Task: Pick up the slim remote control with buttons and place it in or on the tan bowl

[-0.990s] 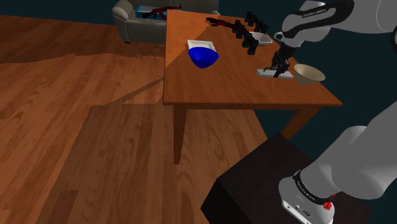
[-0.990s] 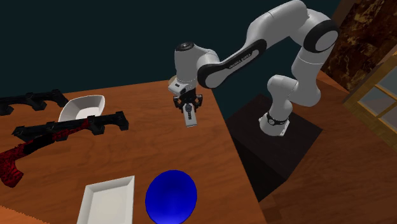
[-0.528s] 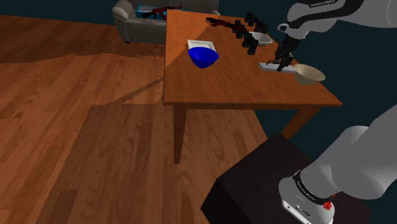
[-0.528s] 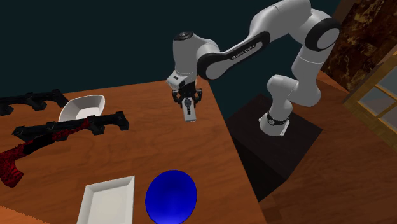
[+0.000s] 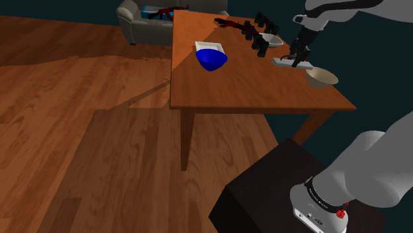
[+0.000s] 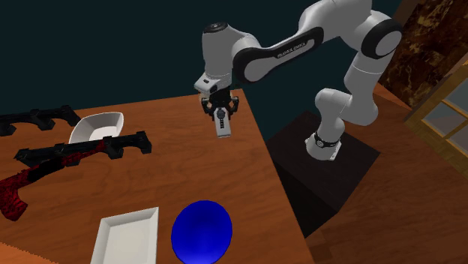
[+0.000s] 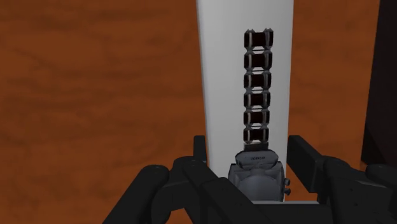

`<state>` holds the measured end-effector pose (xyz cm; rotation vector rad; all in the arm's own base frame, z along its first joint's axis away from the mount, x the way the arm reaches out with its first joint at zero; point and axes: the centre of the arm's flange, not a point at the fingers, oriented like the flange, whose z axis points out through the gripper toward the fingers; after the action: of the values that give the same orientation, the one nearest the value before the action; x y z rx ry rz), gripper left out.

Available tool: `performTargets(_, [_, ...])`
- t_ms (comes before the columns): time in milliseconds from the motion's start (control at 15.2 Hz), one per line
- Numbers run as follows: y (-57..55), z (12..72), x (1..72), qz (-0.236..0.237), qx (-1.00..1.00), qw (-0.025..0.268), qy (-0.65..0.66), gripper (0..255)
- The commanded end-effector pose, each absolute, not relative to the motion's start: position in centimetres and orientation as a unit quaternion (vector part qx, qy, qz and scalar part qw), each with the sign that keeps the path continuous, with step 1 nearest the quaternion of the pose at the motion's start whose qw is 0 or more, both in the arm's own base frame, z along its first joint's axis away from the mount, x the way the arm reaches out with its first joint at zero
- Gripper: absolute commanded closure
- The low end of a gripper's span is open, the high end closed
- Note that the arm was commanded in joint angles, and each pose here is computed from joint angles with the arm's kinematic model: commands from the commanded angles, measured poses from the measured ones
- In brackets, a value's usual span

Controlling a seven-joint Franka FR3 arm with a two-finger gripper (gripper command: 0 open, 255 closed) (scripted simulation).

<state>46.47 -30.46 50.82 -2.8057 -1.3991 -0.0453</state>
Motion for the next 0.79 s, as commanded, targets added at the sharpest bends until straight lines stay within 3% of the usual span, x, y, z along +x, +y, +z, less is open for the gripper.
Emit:
performTargets(0, [-30.6,52.0,46.3,-0.014,-0.895,0.003,-0.446,255])
performTargets(726, [-38.5,54.5,41.5,-0.014,-0.895,0.003,-0.446,255])
